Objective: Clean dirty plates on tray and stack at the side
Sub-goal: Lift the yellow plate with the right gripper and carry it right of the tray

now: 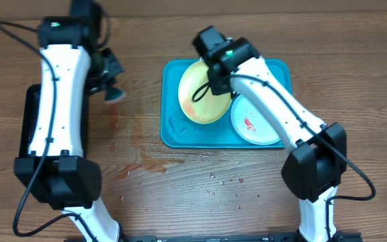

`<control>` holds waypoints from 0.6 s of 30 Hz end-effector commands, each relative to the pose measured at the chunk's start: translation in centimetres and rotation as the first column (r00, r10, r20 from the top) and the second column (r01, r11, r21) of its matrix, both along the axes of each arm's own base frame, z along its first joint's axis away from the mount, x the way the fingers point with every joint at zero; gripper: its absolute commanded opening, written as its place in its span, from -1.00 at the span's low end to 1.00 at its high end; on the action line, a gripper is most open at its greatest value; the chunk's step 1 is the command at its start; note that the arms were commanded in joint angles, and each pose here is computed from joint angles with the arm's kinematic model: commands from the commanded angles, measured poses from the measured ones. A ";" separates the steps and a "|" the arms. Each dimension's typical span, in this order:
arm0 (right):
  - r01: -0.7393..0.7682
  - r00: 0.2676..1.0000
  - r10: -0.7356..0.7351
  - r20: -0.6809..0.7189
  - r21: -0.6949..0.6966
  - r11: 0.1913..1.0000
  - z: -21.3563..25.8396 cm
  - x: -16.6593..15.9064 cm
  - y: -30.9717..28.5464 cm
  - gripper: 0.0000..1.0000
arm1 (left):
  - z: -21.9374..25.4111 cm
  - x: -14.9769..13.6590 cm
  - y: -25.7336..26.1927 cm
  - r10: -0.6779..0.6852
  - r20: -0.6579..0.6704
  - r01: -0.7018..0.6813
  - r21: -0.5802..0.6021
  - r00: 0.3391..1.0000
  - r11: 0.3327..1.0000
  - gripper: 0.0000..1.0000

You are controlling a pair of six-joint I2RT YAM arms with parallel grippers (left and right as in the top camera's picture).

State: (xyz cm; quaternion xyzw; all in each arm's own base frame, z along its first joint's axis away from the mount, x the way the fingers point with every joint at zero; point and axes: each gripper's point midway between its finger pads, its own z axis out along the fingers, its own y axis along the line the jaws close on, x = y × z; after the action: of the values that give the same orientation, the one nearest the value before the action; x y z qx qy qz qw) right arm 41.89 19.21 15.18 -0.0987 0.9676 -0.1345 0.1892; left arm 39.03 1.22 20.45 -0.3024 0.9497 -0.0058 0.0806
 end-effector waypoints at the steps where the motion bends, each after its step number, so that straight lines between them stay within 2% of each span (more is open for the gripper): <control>1: 0.029 0.962 0.051 0.269 -0.288 0.957 6.5 1.0 -0.6 -0.93 | 0.2 -0.6 2.8 -0.012 -0.006 0.012 -0.004 1.000 1.000 -0.92; 5: 0.012 0.908 0.210 0.363 -0.523 0.852 10.4 0.5 1.0 -0.92 | 0.1 -1.6 5.6 0.062 -0.029 -0.063 -0.028 0.998 0.998 -0.91; 9: 0.056 0.858 0.282 0.429 -0.625 0.778 13.2 -0.1 2.4 -0.93 | 0.1 -1.9 6.9 0.102 -0.029 -0.103 -0.046 0.994 0.994 -0.91; 12: 0.033 0.848 0.344 0.402 -0.689 0.724 14.0 -0.7 3.4 -0.93 | 0.0 -2.2 7.5 0.119 -0.035 -0.120 -0.046 0.992 0.992 -0.92; 16: 0.029 0.842 0.360 0.402 -0.700 0.714 14.3 -1.1 3.9 -0.93 | -0.2 -2.2 7.5 0.118 -0.041 -0.119 -0.047 0.992 0.992 -0.92; 18: 0.017 0.844 0.335 0.419 -0.645 0.764 13.4 -1.1 4.3 -0.93 | -0.4 -2.3 7.4 0.116 -0.046 -0.119 -0.048 0.992 0.992 -0.92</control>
State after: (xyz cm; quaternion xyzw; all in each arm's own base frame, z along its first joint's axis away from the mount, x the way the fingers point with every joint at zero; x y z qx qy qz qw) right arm 40.86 23.49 26.85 -0.2292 0.7656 -0.4657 0.3800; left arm 36.93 8.94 20.07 -0.3694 0.9276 -0.0136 0.0546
